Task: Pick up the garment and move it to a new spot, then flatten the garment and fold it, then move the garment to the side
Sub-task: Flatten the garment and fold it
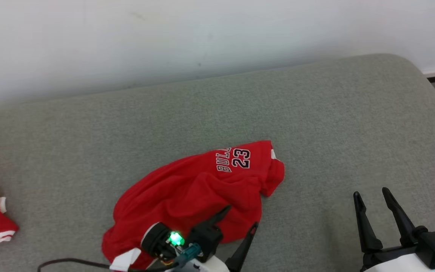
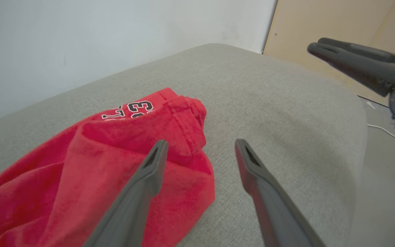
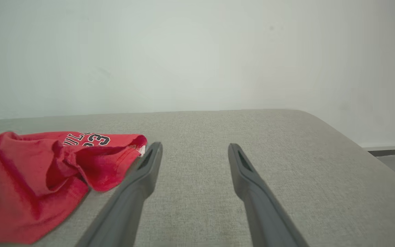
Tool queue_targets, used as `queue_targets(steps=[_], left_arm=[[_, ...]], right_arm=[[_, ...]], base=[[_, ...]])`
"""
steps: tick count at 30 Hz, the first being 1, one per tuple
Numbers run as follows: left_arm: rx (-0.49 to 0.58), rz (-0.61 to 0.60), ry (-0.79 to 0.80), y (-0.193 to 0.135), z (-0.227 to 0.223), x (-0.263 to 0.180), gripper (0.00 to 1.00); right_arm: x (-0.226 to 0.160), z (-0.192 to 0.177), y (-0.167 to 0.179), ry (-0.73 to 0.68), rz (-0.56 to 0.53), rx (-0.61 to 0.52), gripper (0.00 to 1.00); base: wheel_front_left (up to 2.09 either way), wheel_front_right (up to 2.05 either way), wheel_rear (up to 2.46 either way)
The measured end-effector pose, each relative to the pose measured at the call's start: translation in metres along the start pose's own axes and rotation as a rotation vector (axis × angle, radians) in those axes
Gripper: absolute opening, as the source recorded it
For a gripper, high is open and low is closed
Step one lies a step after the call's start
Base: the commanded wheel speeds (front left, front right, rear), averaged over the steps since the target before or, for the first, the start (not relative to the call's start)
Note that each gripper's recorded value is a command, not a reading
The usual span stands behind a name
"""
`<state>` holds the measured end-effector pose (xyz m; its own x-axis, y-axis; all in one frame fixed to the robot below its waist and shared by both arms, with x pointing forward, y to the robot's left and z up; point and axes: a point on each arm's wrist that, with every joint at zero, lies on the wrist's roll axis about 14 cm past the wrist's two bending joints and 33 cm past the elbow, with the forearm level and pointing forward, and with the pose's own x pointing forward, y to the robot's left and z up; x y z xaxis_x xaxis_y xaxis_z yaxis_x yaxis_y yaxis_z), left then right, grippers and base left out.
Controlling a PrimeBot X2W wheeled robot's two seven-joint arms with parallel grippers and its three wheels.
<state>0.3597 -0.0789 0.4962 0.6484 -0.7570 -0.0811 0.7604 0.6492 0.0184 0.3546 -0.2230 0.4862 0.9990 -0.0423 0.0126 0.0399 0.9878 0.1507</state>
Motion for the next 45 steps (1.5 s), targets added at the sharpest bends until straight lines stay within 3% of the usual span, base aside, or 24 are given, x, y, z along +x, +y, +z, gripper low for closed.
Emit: queue_targets(steps=[11,18,19,20,25,36,40,45], left_arm=[[-0.012,-0.090,0.243,-0.010,-0.079,0.019,1.00],[0.042,-0.098,0.286,-0.002,-0.094,0.027,0.99],[0.041,-0.099,0.288,-0.002,-0.094,0.028,0.19],[0.028,-0.098,0.286,-0.002,-0.093,0.029,0.00],[-0.083,-0.101,0.241,-0.009,-0.068,0.034,0.00],[-0.260,-0.241,0.115,-0.049,0.021,0.009,0.00],[-0.386,-0.343,0.173,-0.072,0.028,-0.004,0.00],[-0.369,-0.398,0.269,-0.080,0.012,-0.010,0.00]], right_arm=[[-0.007,-0.013,-0.028,0.045,-0.108,0.004,1.00],[-0.002,-0.015,-0.027,0.050,-0.104,0.006,1.00],[-0.002,-0.015,-0.027,0.050,-0.103,0.006,1.00],[-0.002,-0.015,-0.026,0.050,-0.102,0.006,1.00],[-0.004,-0.015,-0.026,0.049,-0.098,0.006,1.00],[-0.011,-0.018,-0.013,0.058,-0.048,0.012,1.00],[-0.012,-0.017,-0.011,0.056,-0.042,0.011,1.00],[-0.016,-0.016,-0.016,0.054,-0.054,0.005,1.00]], base=[[0.00,0.00,0.00],[0.00,0.00,0.00],[0.00,0.00,0.00],[0.00,0.00,0.00],[0.00,0.00,0.00],[0.00,0.00,0.00],[0.00,0.00,0.00],[0.00,0.00,0.00]])
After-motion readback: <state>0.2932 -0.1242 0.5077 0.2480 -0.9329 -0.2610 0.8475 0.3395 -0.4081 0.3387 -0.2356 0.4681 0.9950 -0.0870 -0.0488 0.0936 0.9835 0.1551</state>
